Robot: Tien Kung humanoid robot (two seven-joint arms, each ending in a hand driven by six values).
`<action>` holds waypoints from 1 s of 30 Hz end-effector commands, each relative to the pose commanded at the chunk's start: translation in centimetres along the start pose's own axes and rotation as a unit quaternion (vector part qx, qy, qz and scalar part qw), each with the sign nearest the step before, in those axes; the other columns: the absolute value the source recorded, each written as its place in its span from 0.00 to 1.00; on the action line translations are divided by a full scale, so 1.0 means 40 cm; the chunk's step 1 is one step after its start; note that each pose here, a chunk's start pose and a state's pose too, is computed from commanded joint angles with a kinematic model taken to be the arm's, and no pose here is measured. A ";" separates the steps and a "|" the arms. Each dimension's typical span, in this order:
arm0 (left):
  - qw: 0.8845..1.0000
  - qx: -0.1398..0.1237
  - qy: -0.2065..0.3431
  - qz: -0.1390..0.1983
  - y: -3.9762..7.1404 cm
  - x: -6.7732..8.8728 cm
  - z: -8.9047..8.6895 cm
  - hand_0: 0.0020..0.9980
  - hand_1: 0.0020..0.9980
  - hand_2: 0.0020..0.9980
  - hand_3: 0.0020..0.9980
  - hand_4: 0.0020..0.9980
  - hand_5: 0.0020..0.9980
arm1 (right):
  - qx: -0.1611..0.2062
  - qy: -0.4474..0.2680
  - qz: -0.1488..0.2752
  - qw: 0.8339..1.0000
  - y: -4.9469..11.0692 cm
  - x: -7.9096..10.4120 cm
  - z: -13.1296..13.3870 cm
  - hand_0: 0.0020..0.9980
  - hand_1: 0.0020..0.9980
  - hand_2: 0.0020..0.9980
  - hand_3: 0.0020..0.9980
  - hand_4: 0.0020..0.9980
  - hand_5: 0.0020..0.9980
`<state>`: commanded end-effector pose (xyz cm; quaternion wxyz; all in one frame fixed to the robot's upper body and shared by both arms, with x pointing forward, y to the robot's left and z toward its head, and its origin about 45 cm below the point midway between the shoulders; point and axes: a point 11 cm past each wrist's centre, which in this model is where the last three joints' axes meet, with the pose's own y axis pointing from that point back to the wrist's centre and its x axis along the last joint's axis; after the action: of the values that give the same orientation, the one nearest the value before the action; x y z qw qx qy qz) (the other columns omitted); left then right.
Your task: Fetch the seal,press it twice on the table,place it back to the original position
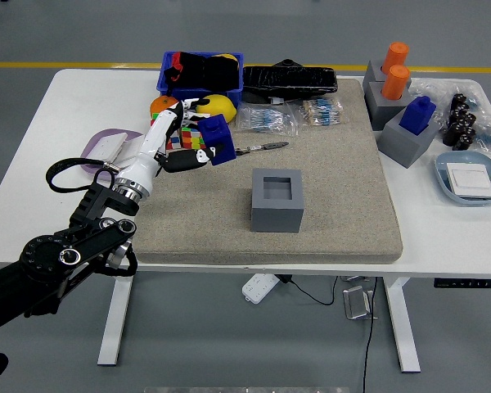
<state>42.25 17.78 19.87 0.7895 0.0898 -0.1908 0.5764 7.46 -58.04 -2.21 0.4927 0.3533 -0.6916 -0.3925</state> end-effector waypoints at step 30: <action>0.988 0.017 -0.025 -0.150 -0.057 -0.168 0.071 0.82 0.52 0.43 0.82 0.73 0.00 | 0.003 0.001 -0.001 1.000 0.001 0.000 -0.012 0.89 0.75 0.73 0.75 0.86 0.54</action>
<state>42.08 10.15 19.90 0.8602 0.1454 -0.1847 0.4526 7.90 -58.10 -2.06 0.4921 0.3555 -0.6920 -0.3906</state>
